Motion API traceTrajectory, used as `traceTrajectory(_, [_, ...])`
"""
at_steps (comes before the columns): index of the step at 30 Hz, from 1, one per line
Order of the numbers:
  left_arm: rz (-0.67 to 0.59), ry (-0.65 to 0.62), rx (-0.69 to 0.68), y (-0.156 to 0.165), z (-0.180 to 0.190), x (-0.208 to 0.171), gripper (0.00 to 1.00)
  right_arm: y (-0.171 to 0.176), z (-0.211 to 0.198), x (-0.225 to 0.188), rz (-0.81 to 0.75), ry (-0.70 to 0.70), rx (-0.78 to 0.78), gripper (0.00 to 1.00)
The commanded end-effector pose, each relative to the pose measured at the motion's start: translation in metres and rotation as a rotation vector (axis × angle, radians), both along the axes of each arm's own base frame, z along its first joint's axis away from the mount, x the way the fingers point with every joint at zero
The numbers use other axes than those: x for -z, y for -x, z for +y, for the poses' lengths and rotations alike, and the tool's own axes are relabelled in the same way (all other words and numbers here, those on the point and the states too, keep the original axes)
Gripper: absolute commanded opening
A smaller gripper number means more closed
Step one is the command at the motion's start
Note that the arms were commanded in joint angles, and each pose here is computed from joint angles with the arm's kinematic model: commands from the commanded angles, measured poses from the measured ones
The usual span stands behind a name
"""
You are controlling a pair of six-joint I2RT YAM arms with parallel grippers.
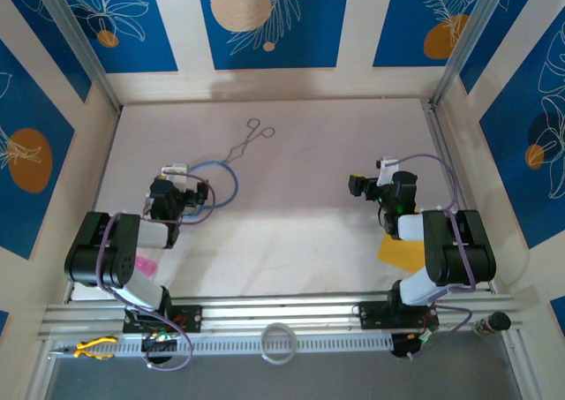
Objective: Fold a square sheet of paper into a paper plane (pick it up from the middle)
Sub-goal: Move the square sheet of paper to the center of the table.
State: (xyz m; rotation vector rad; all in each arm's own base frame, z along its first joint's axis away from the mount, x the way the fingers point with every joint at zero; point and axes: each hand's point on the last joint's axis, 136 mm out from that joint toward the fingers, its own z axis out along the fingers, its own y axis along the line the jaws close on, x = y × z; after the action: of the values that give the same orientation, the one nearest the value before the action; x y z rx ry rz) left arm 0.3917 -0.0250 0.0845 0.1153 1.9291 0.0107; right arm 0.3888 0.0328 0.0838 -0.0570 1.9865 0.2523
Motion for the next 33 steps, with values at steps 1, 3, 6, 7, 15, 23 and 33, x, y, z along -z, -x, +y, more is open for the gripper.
traceTrajectory(1, [-0.017,-0.005,0.028,-0.005,-0.003,-0.006,1.00,-0.007,0.001,-0.011,-0.026,-0.013,-0.012,0.99])
traceTrajectory(3, [-0.017,-0.006,0.028,-0.005,-0.003,-0.006,1.00,-0.007,0.001,-0.011,-0.025,-0.015,-0.014,0.99])
traceTrajectory(6, [-0.022,-0.006,0.024,-0.005,-0.003,-0.007,1.00,-0.007,0.000,-0.011,-0.024,-0.015,-0.013,0.99])
traceTrajectory(7, [-0.032,-0.006,0.031,-0.004,-0.004,-0.008,1.00,-0.008,0.000,-0.010,-0.024,-0.014,-0.012,0.99])
traceTrajectory(15, [-0.028,-0.003,0.046,-0.003,-0.006,-0.007,1.00,-0.006,0.001,-0.012,-0.030,-0.015,-0.015,0.99])
traceTrajectory(23, [-0.088,0.002,0.070,0.008,-0.009,-0.023,1.00,-0.005,0.006,-0.014,-0.043,0.020,-0.020,0.99])
traceTrajectory(33, [-0.084,0.161,-0.157,0.022,0.020,-0.084,1.00,0.015,-0.036,-0.056,0.224,-0.099,0.267,0.99])
